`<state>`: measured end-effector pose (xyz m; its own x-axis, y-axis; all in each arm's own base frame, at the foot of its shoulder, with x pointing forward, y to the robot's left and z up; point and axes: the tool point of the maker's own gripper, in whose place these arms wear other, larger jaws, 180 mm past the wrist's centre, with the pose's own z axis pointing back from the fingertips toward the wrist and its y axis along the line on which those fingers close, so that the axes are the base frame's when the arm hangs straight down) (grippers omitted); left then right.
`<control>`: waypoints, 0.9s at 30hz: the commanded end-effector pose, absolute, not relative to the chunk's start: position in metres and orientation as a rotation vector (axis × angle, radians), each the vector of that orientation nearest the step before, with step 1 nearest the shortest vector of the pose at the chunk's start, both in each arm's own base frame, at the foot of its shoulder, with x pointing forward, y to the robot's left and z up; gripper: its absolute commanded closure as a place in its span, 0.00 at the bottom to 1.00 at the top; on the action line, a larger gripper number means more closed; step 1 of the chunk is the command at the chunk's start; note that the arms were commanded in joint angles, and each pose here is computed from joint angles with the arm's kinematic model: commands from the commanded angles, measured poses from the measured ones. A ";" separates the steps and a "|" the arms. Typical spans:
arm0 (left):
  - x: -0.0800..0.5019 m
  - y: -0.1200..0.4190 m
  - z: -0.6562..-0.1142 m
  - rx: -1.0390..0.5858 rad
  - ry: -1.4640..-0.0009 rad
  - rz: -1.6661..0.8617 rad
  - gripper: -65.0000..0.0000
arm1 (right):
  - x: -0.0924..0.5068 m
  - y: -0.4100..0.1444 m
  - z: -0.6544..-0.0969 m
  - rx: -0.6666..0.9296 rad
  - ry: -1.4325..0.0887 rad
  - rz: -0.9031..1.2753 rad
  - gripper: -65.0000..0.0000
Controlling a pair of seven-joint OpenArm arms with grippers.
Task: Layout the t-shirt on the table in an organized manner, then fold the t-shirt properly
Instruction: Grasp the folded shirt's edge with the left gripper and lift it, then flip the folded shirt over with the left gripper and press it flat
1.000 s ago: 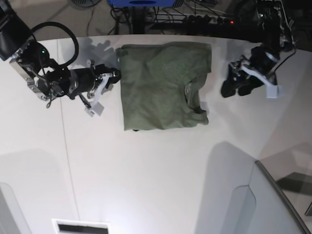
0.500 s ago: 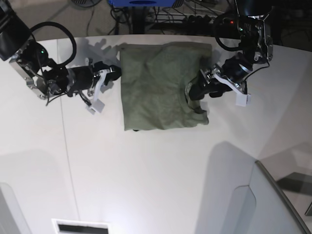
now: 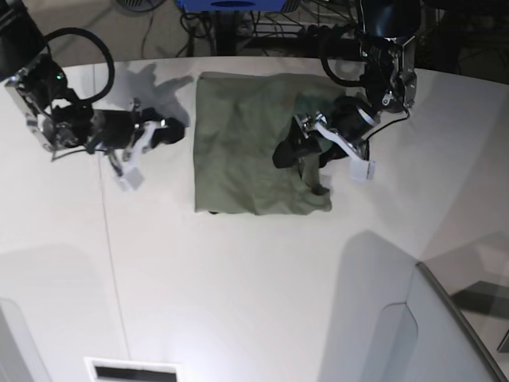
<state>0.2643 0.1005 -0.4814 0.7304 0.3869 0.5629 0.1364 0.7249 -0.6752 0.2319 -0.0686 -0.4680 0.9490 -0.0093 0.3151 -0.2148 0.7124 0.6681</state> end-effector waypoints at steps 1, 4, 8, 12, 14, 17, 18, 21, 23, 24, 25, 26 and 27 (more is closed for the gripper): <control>0.249 0.103 -0.501 -0.710 -0.658 0.137 0.29 | 0.246 -0.077 -0.457 0.781 -0.361 0.101 1.00; 0.258 0.104 -0.500 -0.713 -0.665 0.141 0.69 | 0.254 -0.101 -0.454 0.752 -0.398 0.048 1.00; 0.273 0.111 -0.495 -0.671 -0.676 0.075 1.00 | 0.255 -0.118 -0.454 0.721 -0.403 0.039 1.00; 0.276 0.112 -0.496 -0.575 -0.641 -0.071 1.00 | 0.256 -0.129 -0.454 0.698 -0.408 0.041 1.00; 0.272 0.111 -0.498 -0.508 -0.600 -0.214 1.00 | 0.256 -0.129 -0.454 0.697 -0.408 0.041 1.00; 0.267 0.113 -0.500 -0.415 -0.549 -0.423 1.00 | 0.257 -0.128 -0.454 0.700 -0.410 0.040 1.00; 0.265 0.115 -0.499 -0.385 -0.535 -0.493 1.00 | 0.256 -0.128 -0.454 0.699 -0.409 0.039 1.00; 0.274 0.116 -0.489 -0.292 -0.520 -0.717 1.00 | 0.257 -0.127 -0.454 0.702 -0.410 0.039 1.00; 0.272 0.117 -0.488 -0.233 -0.490 -0.867 1.00 | 0.258 -0.126 -0.453 0.704 -0.412 0.039 1.00; 0.274 0.115 -0.487 -0.208 -0.479 -0.933 1.00 | 0.258 -0.126 -0.453 0.704 -0.412 0.039 1.00; 0.276 0.114 -0.487 -0.185 -0.467 -0.991 1.00 | 0.258 -0.126 -0.453 0.704 -0.412 0.039 1.00; 0.277 0.111 -0.488 -0.173 -0.456 -1.026 1.00 | 0.258 -0.126 -0.453 0.704 -0.412 0.039 1.00; 0.280 0.108 -0.488 -0.157 -0.448 -1.065 1.00 | 0.260 -0.128 -0.452 0.702 -0.418 0.034 1.00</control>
